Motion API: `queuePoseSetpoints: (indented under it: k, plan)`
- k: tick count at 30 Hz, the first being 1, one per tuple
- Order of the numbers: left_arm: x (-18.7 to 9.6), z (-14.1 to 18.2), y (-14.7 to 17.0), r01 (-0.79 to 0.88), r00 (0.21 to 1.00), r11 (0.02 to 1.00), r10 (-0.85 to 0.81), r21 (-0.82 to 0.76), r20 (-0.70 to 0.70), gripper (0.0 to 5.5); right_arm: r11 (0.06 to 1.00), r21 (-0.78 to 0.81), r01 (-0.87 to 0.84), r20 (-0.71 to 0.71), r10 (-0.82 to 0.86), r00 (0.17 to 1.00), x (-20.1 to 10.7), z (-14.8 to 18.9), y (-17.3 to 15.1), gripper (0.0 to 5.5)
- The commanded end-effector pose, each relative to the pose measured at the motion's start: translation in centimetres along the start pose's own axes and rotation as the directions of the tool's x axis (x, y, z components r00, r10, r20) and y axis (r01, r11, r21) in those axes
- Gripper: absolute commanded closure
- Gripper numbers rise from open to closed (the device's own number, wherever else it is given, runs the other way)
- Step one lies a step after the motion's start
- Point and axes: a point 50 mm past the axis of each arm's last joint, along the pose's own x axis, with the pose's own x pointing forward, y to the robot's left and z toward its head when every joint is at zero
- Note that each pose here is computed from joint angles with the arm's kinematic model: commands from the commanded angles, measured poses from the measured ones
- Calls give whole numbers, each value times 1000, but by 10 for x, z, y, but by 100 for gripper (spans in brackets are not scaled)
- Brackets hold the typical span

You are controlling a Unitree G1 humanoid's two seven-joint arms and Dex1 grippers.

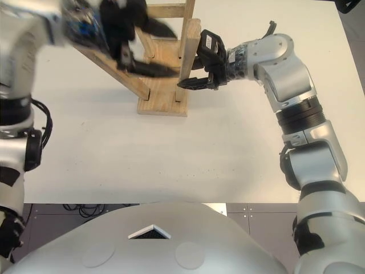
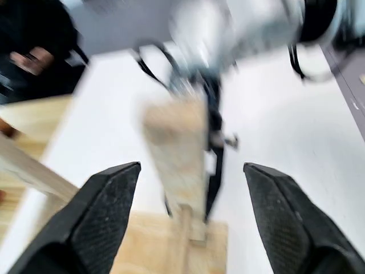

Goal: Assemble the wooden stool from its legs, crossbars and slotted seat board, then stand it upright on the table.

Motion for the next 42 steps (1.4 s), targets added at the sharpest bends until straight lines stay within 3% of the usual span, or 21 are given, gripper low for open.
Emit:
queuePoseSetpoints:
  k: [1, 2, 3, 6, 10, 13, 16, 19, 21, 24, 26, 31, 34, 37, 39, 42]
  plan:
    - [-70, 58, 44, -301, 876, 939, 341, -167, 341, 217, 927, 375, 1, -387, 156, 909, -2, -116, 52, 349]
    - [-86, 51, 55, -352, 835, 904, 420, -241, 357, 217, 934, 357, 21, -357, 115, 927, -4, -110, 46, 349]
    - [-95, 31, 64, -406, 815, 866, 488, -293, 313, 217, 931, 361, 60, -300, 55, 952, -4, -102, 38, 311]
    - [-96, -62, 73, -496, 811, 755, 580, -429, 83, 217, 911, 404, 85, -104, -46, 993, -10, -77, 20, 252]
    - [-69, -166, 51, -502, 838, 659, 530, -560, -128, 217, 909, 410, 73, -61, -53, 997, -33, -69, 21, 176]
    - [-42, -199, 34, -455, 853, 615, 509, -644, -116, 217, 904, 421, -69, -51, 99, 994, -36, -70, 51, 152]
    - [-17, -193, 19, -284, 888, 652, 455, -703, 62, 217, 901, 409, -147, 37, 145, 989, -21, -58, 71, 152]
    - [-1, -176, -3, -85, 926, 719, 313, -689, 212, 217, 943, 326, -63, 131, 20, 991, -11, -42, 62, 152]
    - [13, -161, -34, 108, 945, 752, 125, -651, 302, 217, 961, 267, 72, 149, -115, 982, -13, -35, 43, 152]
    - [29, -144, -86, 378, 910, 711, -165, -594, 381, 217, 946, 19, 323, -53, -321, 946, -21, -55, 11, 152]
    - [31, -138, -106, 461, 880, 677, -266, -573, 394, 217, 923, -127, 364, -161, -381, 910, -30, -70, -1, 152]
    - [22, -149, -99, 323, 942, 738, -189, -592, 279, 217, 916, -168, 364, -174, -391, 904, -43, -80, -7, 152]
    - [0, -157, -100, 255, 965, 745, -160, -617, 207, 217, 912, -145, 385, -175, -406, 897, -53, -85, -7, 152]
    - [-30, -178, -105, 142, 987, 755, -160, -640, 30, 217, 929, -41, 367, -149, -369, 917, -63, -87, 0, 152]
    - [-52, -196, -100, 38, 989, 828, -112, -560, -98, 217, 951, 72, 301, -102, -293, 951, -68, -85, 11, 152]
    - [-63, -214, -74, -156, 982, 917, 105, -366, -154, 217, 965, 154, 213, -27, -212, 977, -66, -80, 28, 152]
